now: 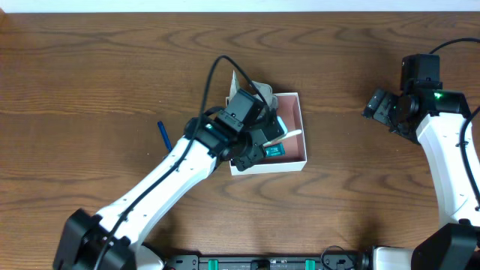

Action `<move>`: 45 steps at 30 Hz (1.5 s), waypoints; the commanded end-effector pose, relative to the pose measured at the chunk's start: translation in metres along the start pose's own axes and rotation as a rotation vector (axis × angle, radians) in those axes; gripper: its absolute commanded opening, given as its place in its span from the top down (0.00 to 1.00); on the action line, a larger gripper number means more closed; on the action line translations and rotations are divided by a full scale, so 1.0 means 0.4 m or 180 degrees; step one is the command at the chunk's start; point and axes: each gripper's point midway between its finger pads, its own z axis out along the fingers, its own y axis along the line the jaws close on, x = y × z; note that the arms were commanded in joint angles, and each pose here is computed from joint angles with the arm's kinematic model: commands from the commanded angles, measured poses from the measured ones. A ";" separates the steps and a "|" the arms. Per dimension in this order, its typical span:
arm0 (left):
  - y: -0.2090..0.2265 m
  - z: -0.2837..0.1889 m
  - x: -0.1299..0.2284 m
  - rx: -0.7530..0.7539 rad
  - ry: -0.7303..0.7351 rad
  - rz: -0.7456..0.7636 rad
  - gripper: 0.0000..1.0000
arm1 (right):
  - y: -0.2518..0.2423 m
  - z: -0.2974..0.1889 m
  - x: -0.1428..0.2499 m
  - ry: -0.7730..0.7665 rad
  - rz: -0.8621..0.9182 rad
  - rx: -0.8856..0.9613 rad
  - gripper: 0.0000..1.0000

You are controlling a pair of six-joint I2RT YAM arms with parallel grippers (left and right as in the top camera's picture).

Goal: Pack container

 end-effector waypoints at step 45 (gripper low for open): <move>0.337 -0.472 0.233 -0.1667 -0.0853 -0.3021 0.02 | -0.005 -0.003 -0.012 -0.0029 0.0071 0.0016 0.01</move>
